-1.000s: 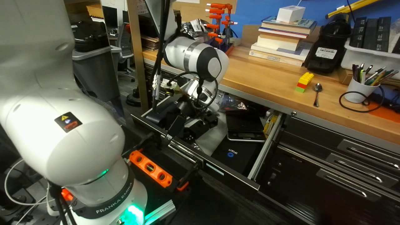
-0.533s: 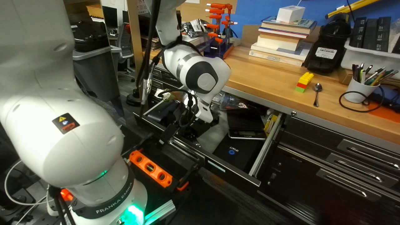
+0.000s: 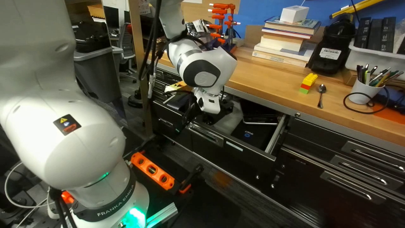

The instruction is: Put the black objects inside the open drawer and close the drawer

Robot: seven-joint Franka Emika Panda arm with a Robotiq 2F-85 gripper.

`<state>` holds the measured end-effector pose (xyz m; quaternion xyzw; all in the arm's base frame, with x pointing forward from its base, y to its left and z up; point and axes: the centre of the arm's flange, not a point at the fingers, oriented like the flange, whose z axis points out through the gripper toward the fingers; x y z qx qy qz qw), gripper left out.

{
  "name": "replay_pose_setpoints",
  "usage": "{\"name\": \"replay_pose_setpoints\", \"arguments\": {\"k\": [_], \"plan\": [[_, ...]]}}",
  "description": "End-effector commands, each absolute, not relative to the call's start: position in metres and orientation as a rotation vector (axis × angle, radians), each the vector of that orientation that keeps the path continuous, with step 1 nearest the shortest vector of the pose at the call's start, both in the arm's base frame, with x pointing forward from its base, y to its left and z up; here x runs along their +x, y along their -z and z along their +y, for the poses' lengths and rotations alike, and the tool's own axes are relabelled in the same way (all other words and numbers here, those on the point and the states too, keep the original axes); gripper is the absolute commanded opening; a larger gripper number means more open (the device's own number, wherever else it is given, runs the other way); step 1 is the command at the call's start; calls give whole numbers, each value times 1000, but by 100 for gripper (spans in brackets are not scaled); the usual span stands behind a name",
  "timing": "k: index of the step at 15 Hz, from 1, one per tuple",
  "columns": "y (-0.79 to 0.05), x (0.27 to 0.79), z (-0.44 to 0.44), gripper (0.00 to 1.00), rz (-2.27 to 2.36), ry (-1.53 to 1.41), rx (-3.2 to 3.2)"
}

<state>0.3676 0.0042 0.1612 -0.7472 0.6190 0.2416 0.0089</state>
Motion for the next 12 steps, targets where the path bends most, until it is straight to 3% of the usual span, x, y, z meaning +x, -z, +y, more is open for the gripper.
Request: {"name": "replay_pose_setpoints", "arguments": {"k": [1,12], "plan": [[-148,412,21,100,1973,-517,-2194],[-118,460,56,100,2063,-235,-1909]]}}
